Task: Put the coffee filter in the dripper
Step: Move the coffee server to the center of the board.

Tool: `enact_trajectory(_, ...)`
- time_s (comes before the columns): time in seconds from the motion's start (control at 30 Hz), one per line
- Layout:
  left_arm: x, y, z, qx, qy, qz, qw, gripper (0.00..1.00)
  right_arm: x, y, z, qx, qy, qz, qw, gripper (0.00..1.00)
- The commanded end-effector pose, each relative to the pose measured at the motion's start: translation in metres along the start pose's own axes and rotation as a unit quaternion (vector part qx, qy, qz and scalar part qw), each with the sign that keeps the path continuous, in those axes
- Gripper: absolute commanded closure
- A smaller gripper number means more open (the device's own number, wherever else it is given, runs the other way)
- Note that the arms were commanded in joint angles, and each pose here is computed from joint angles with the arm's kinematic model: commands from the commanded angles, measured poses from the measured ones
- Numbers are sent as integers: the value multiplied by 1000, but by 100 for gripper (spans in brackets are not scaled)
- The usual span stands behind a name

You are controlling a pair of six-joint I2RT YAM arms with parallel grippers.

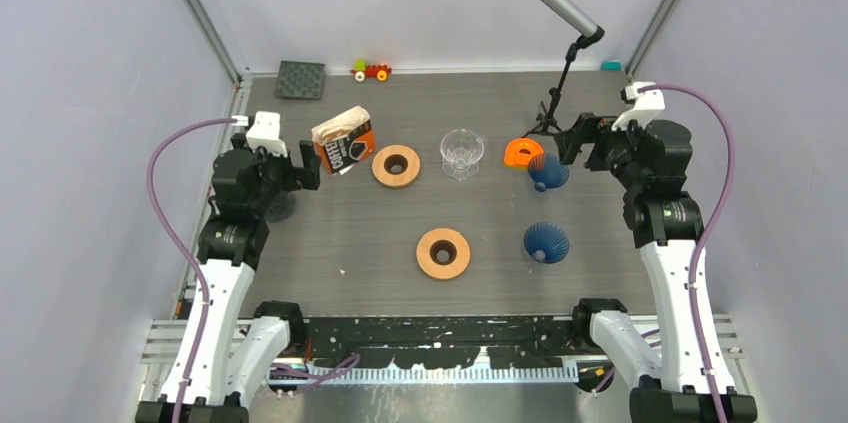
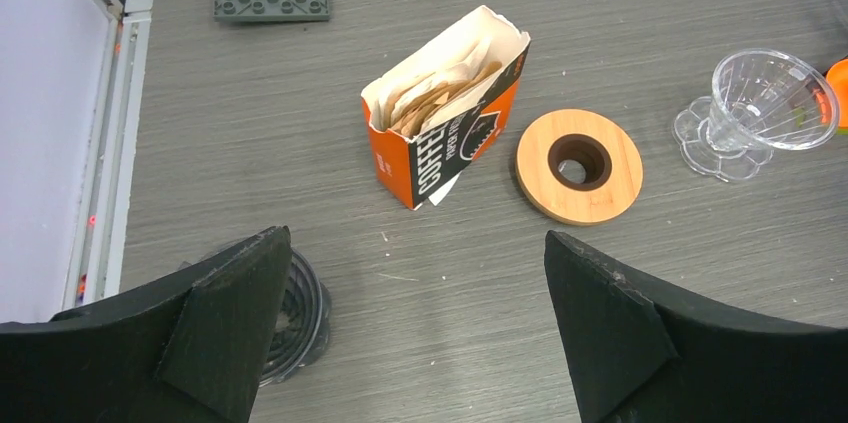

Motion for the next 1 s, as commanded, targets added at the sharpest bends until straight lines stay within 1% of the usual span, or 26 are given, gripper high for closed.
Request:
enact_trajectory(0.0,-5,-9,5,4,-10,-15,1000,0,-5,-10,6,-12,-13,-21,1000,3)
enact_trajectory(0.2,-10,-11,9,8,-19,-15,1000,0,-4,-10,4,-16,-10,-22,1000,3)
enact_trajectory(0.27,-11,-13,11,22,-21,-16,999,0,-5,-10,4,-19,-9,-23,1000,3)
enact_trajectory(0.43,-18,-19,15,29,-28,-21,999,0,-6,-9,5,-26,-14,-22,999,3)
enact_trajectory(0.6,-26,-26,19,58,-34,-25,997,0,-2,-2,5,-35,-22,-12,999,3)
enact_trajectory(0.67,-23,-23,22,65,-39,-16,997,0,-1,0,1,-38,-14,-11,999,3)
enact_trajectory(0.73,-20,-9,19,82,-22,23,996,0,1,1,1,-40,-17,-8,999,3)
enact_trajectory(0.83,-18,18,25,105,-26,95,990,0,1,5,6,-43,-34,-2,998,3)
enact_trajectory(0.93,-15,48,34,131,-31,184,974,0,2,7,7,-44,-41,4,998,3)
enact_trajectory(0.97,-14,57,38,136,-35,213,967,2,2,8,7,-45,-42,5,998,3)
Point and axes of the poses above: each gripper's point midway between its finger pads, its own x axis out along the fingers, its own z axis along the line the jaws close on, y = z × x, the point moved 2 cm from there along -x, back along the fingers, and after that the axes turned 5 degrees about x, right-handed, at the moved point
